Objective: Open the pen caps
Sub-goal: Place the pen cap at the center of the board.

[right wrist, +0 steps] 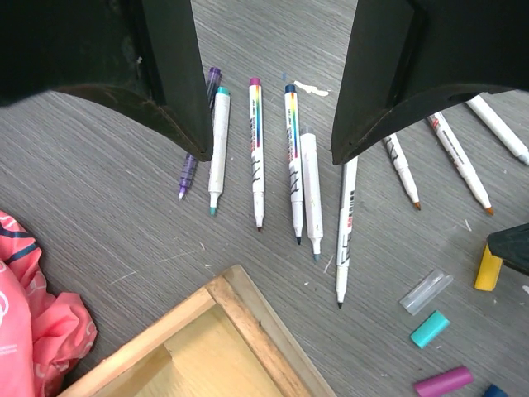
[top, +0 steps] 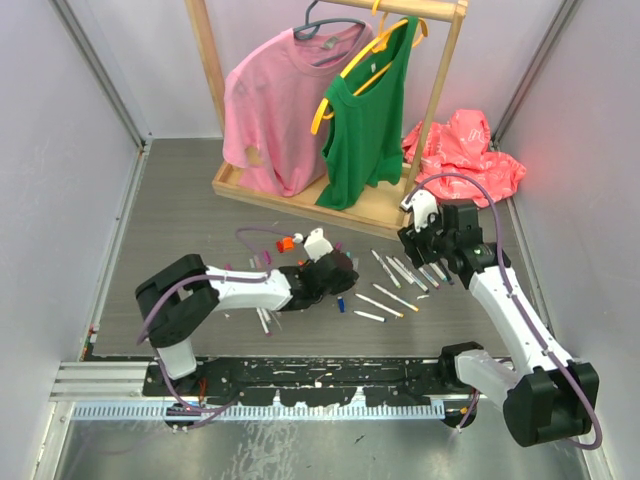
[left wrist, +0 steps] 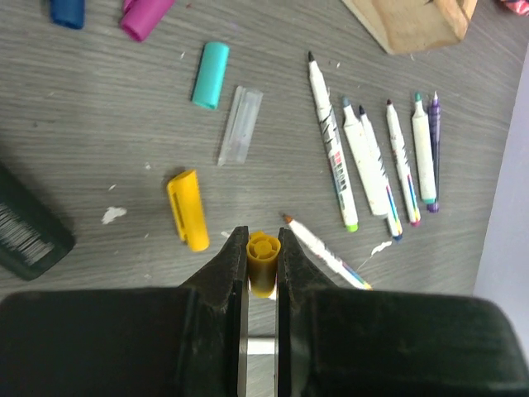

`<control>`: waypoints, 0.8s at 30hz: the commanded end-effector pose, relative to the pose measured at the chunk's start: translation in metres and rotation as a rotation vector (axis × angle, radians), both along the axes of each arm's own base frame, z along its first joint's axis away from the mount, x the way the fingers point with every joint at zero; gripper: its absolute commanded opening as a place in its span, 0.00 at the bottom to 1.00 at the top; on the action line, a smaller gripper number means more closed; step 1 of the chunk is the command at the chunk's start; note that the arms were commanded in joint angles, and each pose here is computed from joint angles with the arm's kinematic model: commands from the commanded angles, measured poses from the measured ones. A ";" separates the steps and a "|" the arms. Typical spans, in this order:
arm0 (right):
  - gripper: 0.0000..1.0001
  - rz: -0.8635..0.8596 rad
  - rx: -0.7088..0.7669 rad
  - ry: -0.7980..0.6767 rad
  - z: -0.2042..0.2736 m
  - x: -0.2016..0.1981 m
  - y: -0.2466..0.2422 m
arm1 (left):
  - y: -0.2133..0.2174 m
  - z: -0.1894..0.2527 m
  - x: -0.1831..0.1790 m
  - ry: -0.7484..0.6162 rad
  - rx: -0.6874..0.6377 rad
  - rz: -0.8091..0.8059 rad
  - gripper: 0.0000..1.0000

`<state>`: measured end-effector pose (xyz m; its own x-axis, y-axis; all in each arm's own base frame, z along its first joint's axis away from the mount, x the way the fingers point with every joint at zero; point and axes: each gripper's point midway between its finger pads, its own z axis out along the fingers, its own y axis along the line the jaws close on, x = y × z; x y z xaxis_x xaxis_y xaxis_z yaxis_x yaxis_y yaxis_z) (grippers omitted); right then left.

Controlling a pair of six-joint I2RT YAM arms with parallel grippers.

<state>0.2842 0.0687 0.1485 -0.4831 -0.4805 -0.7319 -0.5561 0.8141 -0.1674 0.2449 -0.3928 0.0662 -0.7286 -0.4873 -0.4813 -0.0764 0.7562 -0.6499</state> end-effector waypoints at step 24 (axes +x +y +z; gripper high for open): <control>0.66 -0.067 0.008 -0.095 0.017 0.011 -0.009 | -0.035 -0.017 0.016 0.060 0.081 0.070 0.12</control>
